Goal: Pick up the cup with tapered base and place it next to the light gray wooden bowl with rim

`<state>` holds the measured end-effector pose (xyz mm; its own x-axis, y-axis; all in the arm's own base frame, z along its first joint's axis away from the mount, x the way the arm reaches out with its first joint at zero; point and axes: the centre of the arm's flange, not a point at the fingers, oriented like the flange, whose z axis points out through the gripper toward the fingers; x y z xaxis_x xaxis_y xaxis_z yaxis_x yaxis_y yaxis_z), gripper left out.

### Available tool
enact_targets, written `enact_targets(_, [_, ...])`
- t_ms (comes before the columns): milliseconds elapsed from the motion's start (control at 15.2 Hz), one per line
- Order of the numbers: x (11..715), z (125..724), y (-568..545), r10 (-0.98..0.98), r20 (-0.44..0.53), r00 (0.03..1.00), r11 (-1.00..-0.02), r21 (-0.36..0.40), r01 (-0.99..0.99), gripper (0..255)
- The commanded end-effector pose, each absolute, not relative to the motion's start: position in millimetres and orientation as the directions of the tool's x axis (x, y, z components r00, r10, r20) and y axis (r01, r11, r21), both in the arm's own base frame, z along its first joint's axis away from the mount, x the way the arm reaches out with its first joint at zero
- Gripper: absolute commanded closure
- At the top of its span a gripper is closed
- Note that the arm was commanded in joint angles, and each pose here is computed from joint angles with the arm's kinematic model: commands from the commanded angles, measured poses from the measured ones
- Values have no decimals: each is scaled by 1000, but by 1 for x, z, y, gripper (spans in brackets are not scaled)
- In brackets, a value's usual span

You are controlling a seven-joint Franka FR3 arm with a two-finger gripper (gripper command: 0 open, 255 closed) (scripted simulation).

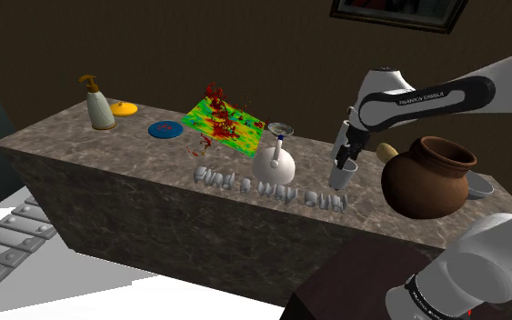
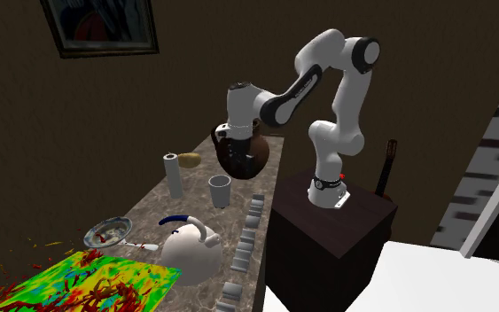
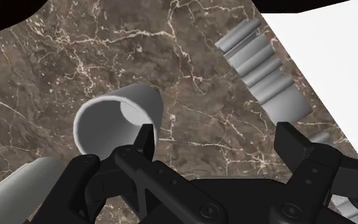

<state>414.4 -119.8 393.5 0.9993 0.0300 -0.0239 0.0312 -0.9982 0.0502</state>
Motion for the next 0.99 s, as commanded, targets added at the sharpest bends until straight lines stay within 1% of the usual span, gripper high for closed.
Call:
enact_targets(0, [424, 376, -133, 26, -18, 999, -998, 63, 28, 0])
enact_targets(330, [450, 332, -171, 16, -7, 1000, -996, 90, 16, 0])
enact_targets(924, [450, 292, -175, 16, -7, 1000, -996, 90, 16, 0])
